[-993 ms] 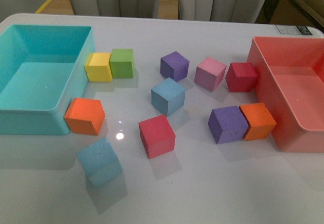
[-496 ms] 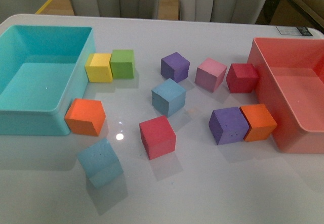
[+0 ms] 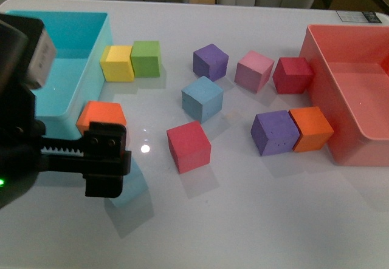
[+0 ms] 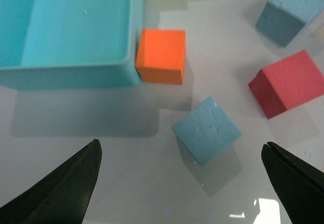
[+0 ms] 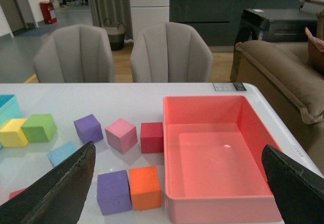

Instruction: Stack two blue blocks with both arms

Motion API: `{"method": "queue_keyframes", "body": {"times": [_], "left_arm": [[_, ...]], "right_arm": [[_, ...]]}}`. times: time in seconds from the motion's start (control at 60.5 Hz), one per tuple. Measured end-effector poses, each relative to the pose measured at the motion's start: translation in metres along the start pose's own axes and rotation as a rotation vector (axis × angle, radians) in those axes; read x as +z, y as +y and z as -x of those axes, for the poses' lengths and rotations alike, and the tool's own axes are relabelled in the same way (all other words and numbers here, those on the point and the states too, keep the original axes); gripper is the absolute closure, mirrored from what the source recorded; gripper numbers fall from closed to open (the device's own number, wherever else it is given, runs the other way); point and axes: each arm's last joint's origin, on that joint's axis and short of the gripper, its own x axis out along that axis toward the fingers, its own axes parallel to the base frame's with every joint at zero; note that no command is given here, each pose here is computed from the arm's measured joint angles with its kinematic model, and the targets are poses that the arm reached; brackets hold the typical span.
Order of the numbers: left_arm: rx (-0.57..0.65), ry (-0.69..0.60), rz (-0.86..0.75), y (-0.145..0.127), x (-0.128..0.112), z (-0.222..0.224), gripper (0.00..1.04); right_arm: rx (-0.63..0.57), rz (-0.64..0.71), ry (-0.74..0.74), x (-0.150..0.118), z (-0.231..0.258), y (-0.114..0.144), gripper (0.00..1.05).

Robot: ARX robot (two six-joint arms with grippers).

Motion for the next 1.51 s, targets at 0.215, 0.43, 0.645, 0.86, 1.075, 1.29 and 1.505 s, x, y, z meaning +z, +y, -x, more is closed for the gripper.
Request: {"method": "queue_keyframes", "body": {"times": [0.215,0.43,0.645,0.86,1.075,1.29,1.505], "left_arm": [[0.033,0.085,-0.042,-0.009,-0.012,-0.028,0.09],[0.032,0.089,-0.047,-0.021,-0.005,-0.041,0.09],[0.052,0.132,-0.051,-0.03,-0.002,-0.055,0.09],[0.073,0.178,0.006,-0.034,0.005,-0.068,0.09],[0.09,0.243,0.1,-0.036,0.013,-0.083,0.09],[0.152,0.315,0.194,-0.031,0.015,-0.095,0.09],[0.187,0.343,0.259,-0.032,0.019,-0.106,0.09]], "right_arm": [[0.0,0.0,0.0,0.0,0.0,0.0,0.09],[0.0,0.0,0.0,0.0,0.0,0.0,0.09],[0.0,0.0,0.0,0.0,0.0,0.0,0.09],[0.0,0.0,0.0,0.0,0.0,0.0,0.09],[0.0,0.0,0.0,0.0,0.0,0.0,0.09],[0.0,0.0,0.0,0.0,0.0,0.0,0.09],[0.0,0.0,0.0,0.0,0.0,0.0,0.09]]}}
